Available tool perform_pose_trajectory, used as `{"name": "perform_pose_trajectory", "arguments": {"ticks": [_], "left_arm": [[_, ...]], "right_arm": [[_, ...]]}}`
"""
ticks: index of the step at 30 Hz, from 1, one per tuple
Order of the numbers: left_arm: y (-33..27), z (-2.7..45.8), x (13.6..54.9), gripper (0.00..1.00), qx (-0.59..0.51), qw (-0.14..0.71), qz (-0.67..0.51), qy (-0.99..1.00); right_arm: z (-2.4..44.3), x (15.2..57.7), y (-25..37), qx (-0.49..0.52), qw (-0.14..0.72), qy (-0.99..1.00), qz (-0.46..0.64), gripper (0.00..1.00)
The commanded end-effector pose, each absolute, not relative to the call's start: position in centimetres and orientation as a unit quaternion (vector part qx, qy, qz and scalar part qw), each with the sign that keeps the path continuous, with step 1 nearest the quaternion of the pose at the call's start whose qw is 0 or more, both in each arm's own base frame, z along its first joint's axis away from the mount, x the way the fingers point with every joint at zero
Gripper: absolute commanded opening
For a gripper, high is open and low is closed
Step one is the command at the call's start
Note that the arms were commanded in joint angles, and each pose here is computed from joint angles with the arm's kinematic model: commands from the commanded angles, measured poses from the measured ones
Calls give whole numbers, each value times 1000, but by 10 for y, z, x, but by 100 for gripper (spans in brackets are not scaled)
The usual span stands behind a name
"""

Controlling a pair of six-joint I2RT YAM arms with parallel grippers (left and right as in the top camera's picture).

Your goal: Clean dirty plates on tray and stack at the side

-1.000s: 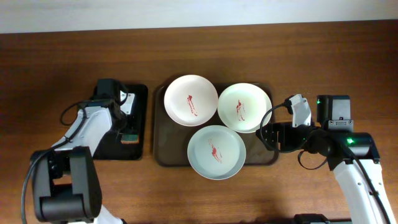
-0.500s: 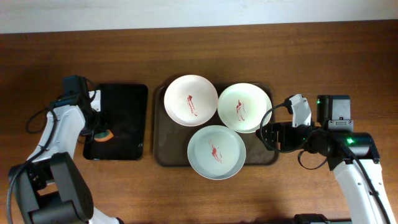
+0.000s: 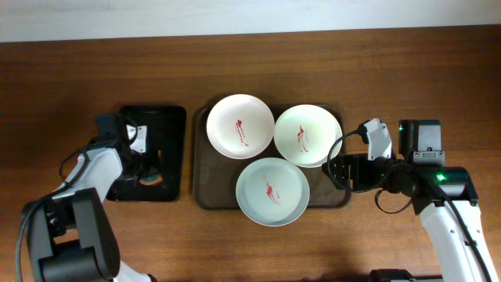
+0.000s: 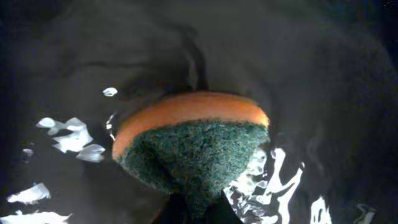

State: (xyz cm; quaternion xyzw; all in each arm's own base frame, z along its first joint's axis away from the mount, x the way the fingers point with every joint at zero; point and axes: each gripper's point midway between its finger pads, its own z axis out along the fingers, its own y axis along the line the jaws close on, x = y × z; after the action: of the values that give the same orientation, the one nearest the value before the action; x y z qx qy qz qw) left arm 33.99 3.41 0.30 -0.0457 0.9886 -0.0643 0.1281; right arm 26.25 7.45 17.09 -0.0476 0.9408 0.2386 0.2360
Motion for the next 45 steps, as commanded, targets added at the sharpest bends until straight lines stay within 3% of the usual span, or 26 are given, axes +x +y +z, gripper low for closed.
{"name": "perform_pose_trajectory", "arguments": {"ticks": [1, 5, 6, 9, 10, 13, 17, 19, 21, 25, 29, 33, 40, 45], "left_arm": [[6, 2, 339, 0, 2, 131, -97, 987], [31, 0, 341, 0, -30, 129, -5, 991], [-16, 9, 346, 0, 53, 148, -134, 979], [14, 1, 340, 1, -7, 125, -51, 991], [17, 1, 338, 6, -11, 121, -43, 992], [16, 0, 337, 8, -12, 119, -45, 992], [16, 0, 337, 10, -12, 119, -45, 992], [16, 0, 337, 10, -12, 119, -45, 992], [16, 0, 337, 10, -12, 119, -45, 992], [16, 0, 337, 10, -12, 119, -45, 992], [16, 1, 338, 11, -12, 120, -45, 992], [16, 1, 338, 11, -12, 120, -46, 992], [16, 0, 337, 6, -12, 119, -47, 992], [16, 0, 337, 6, -12, 119, -47, 992]], "right_arm": [[179, 265, 78, -60, 245, 936, 243, 100], [179, 265, 78, -60, 245, 936, 243, 100], [179, 265, 78, -60, 244, 937, 244, 100], [174, 258, 79, -59, 228, 941, 245, 99], [172, 255, 81, -61, 220, 942, 246, 99], [157, 245, 96, -82, 175, 950, 246, 100], [114, 243, 108, -87, 87, 968, 220, 90], [91, 245, 110, -77, 44, 971, 223, 77], [73, 248, 115, -71, 13, 969, 235, 75], [43, 249, 116, -60, -29, 970, 234, 57], [28, 247, 121, -59, -53, 968, 238, 46], [19, 246, 133, -63, -60, 969, 233, 44], [15, 255, 137, -26, -51, 974, 218, 14], [15, 260, 139, -29, -40, 974, 221, 4]]}}
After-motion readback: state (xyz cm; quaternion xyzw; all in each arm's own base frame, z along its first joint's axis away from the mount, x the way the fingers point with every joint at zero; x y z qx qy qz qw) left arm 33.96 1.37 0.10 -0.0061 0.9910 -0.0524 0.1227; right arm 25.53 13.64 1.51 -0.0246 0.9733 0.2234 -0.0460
